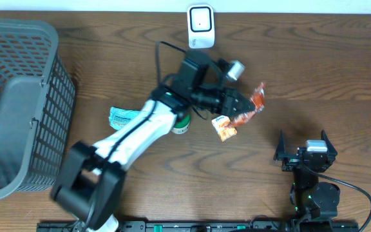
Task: Scan the item barcode
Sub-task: 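Carry the snack bar right past the scanner and drop it near the right arm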
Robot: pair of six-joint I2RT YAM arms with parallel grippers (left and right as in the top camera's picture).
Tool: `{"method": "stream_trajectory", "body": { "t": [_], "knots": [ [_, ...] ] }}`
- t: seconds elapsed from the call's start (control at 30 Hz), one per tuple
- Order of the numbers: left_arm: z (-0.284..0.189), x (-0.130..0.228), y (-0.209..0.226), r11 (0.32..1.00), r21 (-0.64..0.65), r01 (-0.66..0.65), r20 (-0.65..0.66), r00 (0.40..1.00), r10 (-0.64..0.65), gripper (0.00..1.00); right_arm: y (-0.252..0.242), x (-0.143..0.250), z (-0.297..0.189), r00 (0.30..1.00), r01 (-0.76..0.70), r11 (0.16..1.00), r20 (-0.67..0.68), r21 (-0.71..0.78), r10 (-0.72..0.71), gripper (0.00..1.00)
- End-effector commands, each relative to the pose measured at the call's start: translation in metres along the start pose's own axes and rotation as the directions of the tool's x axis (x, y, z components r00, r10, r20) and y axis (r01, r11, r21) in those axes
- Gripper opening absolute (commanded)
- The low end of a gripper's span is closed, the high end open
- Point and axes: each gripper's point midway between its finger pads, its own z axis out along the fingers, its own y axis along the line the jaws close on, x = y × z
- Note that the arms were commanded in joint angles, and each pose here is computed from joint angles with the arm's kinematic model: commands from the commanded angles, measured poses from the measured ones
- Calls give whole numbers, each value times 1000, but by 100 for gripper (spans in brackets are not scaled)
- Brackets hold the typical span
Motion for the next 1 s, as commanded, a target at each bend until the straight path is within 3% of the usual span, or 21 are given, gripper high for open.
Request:
{"method": "stream_trajectory", "body": {
  "t": [0.0, 0.63, 0.87, 0.97],
  "knots": [
    [19, 14, 8, 990, 36, 134, -74, 989, -131, 7, -4, 1, 0, 1000, -11, 1000, -4, 19, 12, 99],
    [78, 74, 89, 937, -65, 343, -217, 912, -348, 7, -4, 1, 0, 1000, -11, 1000, -4, 19, 12, 99],
    [82, 73, 100, 941, -57, 333, -208, 918, -338, 8, -4, 1, 0, 1000, -12, 1000, -4, 19, 12, 99],
    [81, 65, 101, 950, -49, 308, -182, 933, -312, 13, -4, 1, 0, 1000, -11, 1000, -4, 19, 12, 99]
  ]
}}
